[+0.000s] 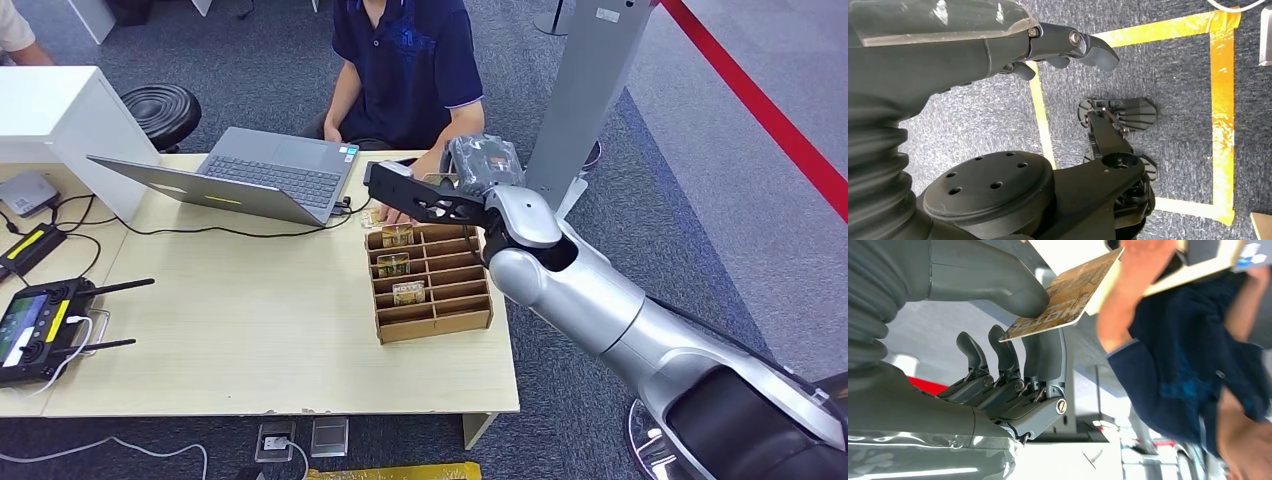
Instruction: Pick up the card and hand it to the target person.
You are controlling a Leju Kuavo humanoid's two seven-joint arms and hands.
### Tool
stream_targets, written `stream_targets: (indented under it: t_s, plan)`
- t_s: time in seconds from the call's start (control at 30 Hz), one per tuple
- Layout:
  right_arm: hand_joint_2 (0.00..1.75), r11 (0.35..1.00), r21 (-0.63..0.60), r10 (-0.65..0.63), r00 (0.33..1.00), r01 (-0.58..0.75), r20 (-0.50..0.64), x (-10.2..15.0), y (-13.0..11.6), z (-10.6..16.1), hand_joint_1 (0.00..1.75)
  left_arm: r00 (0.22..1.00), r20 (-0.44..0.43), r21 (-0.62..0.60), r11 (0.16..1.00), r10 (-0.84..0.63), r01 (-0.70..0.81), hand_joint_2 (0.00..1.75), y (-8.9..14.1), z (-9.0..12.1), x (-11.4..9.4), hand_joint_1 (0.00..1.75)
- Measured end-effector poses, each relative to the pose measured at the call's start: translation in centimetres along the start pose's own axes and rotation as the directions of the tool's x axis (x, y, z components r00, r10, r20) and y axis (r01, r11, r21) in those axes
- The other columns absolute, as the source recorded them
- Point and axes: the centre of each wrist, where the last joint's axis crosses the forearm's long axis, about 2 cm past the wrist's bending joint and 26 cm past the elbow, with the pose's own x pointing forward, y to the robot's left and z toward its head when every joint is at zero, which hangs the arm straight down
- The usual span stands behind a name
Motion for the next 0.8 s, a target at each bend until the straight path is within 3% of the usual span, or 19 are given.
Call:
stream_targets:
  t_s: [0.17,0.27,0.4,0.5,0.8]
  plan:
    - [1.75,0.998,-0.065,-0.015,0.998,0.019,0.064,0.3,-0.3,0.9,1.40,1.000,0.000,-0.003,1.000,-0.003,0.003,1.75,0.0,0.0,0.0,0.00]
    - [1.75,0.978,-0.205,-0.015,0.988,0.047,0.153,0.4,-0.1,1.2,1.40,1.000,0.006,-0.009,1.000,-0.014,0.014,1.75,-0.1,0.0,0.3,0.00]
    - [1.75,0.897,-0.429,0.028,0.957,0.102,0.288,0.3,1.1,0.8,1.40,0.999,0.018,-0.019,0.999,-0.030,0.031,1.75,-0.3,0.0,1.3,0.00]
    - [1.75,0.835,-0.535,0.057,0.947,0.128,0.316,-0.2,2.5,0.1,1.40,0.999,0.028,-0.025,0.999,-0.043,0.044,1.75,-0.6,0.0,2.1,0.00]
    - [1.75,0.850,-0.522,0.047,0.974,0.078,0.222,-2.1,6.0,-1.5,1.40,0.998,0.041,-0.028,0.998,-0.054,0.055,1.75,-0.8,0.0,2.8,0.00]
